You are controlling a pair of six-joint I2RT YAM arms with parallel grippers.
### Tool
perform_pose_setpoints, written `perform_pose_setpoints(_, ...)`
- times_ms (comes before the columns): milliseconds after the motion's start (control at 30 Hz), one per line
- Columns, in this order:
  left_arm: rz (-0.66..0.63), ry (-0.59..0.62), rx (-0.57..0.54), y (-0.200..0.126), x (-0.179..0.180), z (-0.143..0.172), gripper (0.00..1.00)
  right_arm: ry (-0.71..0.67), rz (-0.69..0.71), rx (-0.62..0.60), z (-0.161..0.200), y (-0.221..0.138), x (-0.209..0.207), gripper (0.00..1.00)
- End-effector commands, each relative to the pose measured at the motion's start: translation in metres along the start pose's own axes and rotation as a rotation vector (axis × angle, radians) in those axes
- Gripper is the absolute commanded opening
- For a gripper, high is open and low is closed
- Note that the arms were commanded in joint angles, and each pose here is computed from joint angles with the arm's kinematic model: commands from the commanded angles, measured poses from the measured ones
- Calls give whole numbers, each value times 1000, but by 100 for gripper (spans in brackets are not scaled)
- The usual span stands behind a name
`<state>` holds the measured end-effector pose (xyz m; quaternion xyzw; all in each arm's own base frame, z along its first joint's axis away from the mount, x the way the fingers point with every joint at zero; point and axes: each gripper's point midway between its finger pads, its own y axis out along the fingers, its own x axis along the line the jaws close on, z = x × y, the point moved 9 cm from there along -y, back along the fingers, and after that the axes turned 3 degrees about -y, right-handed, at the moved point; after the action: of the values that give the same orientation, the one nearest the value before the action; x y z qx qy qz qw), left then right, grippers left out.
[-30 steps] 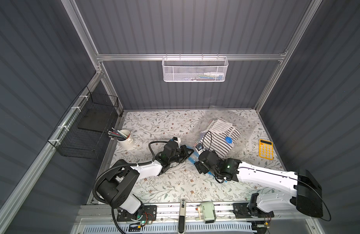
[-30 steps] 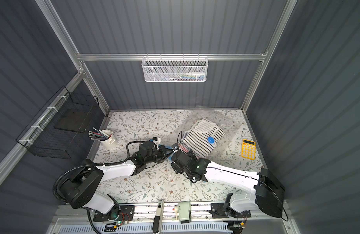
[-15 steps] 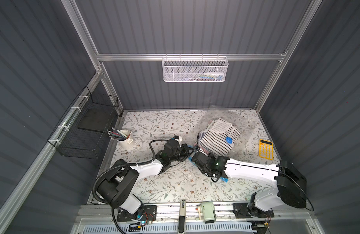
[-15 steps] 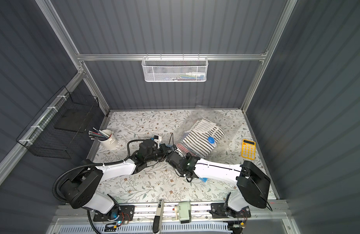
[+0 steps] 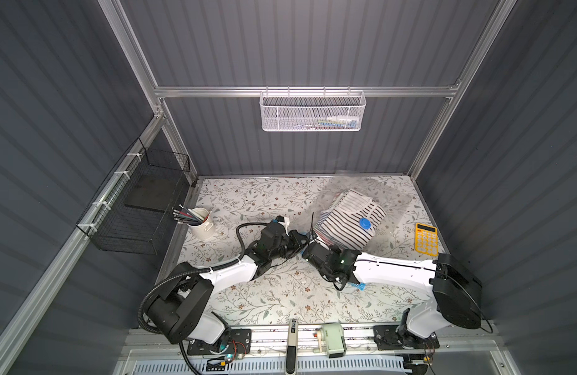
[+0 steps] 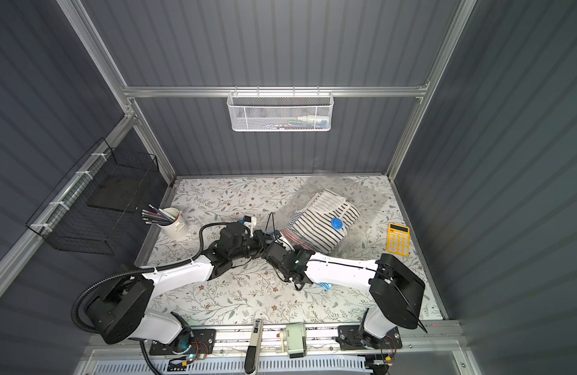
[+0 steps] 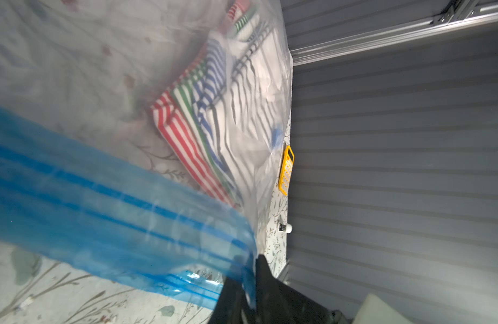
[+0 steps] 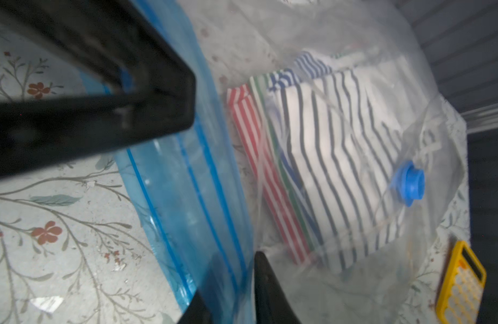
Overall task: Take the tank top out of the vacuum bag
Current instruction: Open the vacuum bag at the center of the board.
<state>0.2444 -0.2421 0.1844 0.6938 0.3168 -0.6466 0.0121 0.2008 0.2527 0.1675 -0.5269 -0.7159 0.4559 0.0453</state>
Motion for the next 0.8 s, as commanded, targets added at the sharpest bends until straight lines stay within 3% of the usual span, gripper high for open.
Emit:
perform_pose_setpoints(0, -31, 62, -26, -9, -13, -4, 55, 17, -17, -42, -5, -4, -1, 0)
perform_pose_setpoints(200, -117, 195, -35, -37, -38, -10, 98, 1, -42, -59, -9, -8, -1, 0)
perform_pose_setpoints(533, -340, 312, -193, -126, -28, -21, 99, -1, -141, -83, -30, -10, 5, 0)
perform_pose_setpoints(767, -452, 385, -216, -156, -18, -16, 97, 19, -180, -123, -64, -6, 7, 0)
